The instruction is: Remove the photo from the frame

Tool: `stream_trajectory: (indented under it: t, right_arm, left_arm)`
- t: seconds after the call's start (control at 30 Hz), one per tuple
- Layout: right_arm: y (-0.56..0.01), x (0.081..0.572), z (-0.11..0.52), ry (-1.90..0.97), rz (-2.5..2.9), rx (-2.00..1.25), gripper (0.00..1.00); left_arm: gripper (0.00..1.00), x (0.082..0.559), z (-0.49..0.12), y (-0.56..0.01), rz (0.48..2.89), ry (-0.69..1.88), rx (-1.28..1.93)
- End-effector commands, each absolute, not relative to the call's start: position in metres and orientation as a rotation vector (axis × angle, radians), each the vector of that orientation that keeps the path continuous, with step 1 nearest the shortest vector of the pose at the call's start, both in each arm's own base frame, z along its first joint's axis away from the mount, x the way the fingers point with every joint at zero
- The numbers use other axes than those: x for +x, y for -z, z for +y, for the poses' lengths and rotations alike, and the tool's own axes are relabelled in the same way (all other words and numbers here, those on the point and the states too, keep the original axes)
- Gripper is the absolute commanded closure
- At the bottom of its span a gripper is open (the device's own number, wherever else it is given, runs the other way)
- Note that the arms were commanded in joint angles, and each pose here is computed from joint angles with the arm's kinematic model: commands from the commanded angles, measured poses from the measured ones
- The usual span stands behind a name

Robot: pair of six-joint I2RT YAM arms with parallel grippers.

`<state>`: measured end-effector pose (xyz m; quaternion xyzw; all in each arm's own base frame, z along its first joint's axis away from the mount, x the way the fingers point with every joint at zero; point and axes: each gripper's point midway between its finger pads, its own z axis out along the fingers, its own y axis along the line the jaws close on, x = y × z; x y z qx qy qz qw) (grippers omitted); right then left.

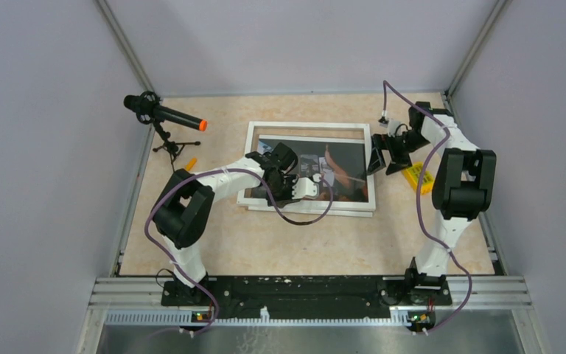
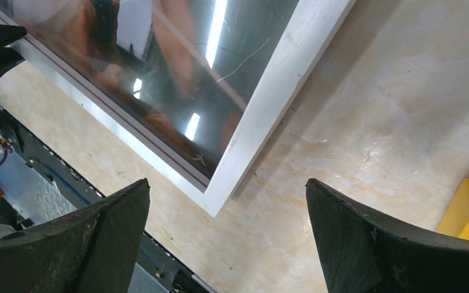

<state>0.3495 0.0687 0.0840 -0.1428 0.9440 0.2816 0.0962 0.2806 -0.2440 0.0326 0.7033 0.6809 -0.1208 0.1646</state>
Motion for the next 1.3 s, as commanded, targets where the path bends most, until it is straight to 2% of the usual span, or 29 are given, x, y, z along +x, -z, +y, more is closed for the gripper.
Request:
stream_trajectory:
  t: [0.0,0.1,0.27,0.37,0.43,0.5,0.77,0.87,1.27]
  right_arm:
    - [-0.107,0.352,0.069,-0.806,2.717,-0.457,0.03]
    - [-0.107,0.35,0.069,-0.807,2.716,-0.456,0.03]
    - [-0.108,0.346,0.069,-0.819,2.716,-0.449,0.02]
    - [-0.107,0.344,0.068,-0.815,2.72,-0.45,0.02]
    - [-0.107,0.343,0.068,-0.816,2.722,-0.447,0.02]
    - [-0.106,0.341,0.067,-0.817,2.722,-0.443,0.02]
    - [-0.103,0.34,0.069,-0.843,2.721,-0.408,0.02]
    - [-0.102,0.339,0.068,-0.846,2.723,-0.396,0.02]
    - [-0.099,0.338,0.066,-0.848,2.729,-0.38,0.02]
  left_arm:
    - [0.9,0.312,-0.244,-0.035,1.875,0.193,2.008]
    - [0.87,0.317,-0.241,-0.03,1.883,0.155,2.004]
    - [0.75,0.325,-0.241,-0.029,1.905,0.158,1.943]
    - [0.46,0.323,-0.251,-0.046,1.862,0.234,1.896]
    - [0.34,0.318,-0.26,-0.057,1.818,0.289,1.863]
    - [0.27,0.314,-0.268,-0.067,1.793,0.327,1.827]
    - [0.19,0.304,-0.296,-0.072,1.756,0.356,1.776]
    - [0.13,0.299,-0.305,-0.068,1.742,0.344,1.787]
    - [0.12,0.297,-0.329,-0.051,1.762,0.266,1.758]
